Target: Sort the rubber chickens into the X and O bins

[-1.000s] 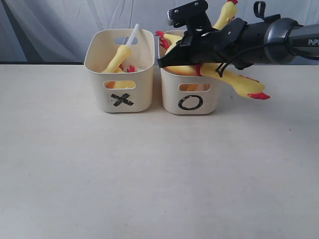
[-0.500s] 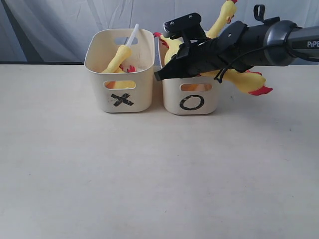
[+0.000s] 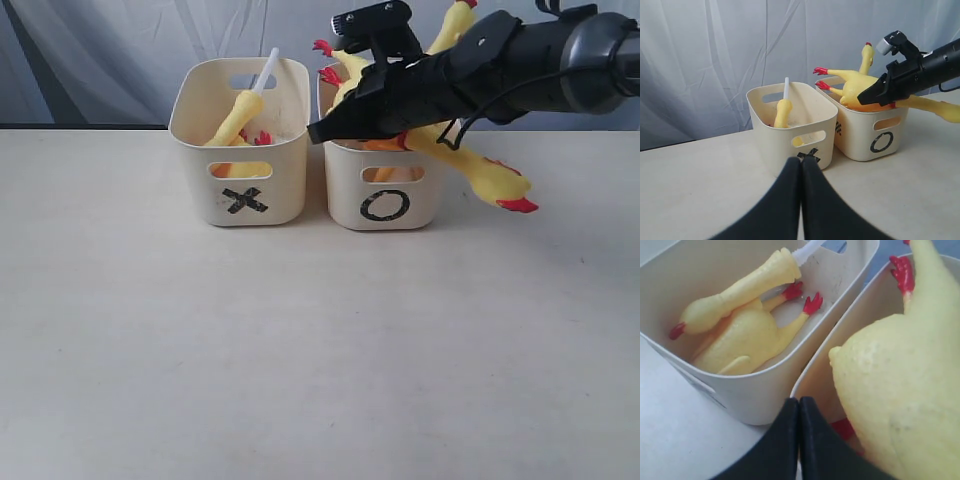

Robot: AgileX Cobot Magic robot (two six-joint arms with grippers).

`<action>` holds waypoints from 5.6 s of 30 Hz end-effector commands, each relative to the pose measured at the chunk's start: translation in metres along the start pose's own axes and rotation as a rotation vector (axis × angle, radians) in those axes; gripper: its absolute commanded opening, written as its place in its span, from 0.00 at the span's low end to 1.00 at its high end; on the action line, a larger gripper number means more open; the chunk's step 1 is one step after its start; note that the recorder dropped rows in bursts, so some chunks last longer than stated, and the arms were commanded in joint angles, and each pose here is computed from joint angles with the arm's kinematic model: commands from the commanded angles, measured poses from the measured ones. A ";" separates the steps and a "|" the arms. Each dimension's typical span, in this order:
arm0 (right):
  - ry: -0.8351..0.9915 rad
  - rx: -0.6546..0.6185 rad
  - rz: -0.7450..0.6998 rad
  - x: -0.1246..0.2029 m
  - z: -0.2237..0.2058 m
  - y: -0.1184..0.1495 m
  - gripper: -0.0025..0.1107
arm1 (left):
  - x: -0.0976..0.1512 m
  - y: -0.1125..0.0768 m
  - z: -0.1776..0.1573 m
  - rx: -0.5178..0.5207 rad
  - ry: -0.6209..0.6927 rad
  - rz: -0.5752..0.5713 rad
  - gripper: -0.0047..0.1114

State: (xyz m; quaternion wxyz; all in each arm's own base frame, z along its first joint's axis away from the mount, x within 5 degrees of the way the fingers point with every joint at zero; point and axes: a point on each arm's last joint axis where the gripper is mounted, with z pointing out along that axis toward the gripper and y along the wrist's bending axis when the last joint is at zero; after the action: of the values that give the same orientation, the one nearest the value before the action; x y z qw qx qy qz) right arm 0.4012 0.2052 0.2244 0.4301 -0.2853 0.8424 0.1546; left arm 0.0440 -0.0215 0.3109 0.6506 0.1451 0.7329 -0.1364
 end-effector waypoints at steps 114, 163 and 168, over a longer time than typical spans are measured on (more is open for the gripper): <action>-0.402 0.497 0.178 0.057 -0.254 -0.022 0.02 | 0.013 0.004 -0.001 -0.037 0.126 0.085 0.04; -0.761 0.285 0.065 0.149 -0.370 0.078 0.02 | 0.013 0.008 -0.002 -0.115 0.130 0.085 0.04; -0.830 0.410 0.062 0.154 -0.383 0.080 0.02 | 0.013 0.013 -0.003 -0.236 0.133 0.063 0.04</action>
State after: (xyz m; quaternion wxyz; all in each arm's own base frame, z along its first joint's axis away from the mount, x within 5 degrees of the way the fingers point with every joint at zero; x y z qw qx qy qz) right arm 0.0416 0.0241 0.3230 0.7590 -0.1006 0.6312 0.1241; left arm 0.0455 -0.0104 0.2992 0.6135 0.1211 0.7795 -0.0359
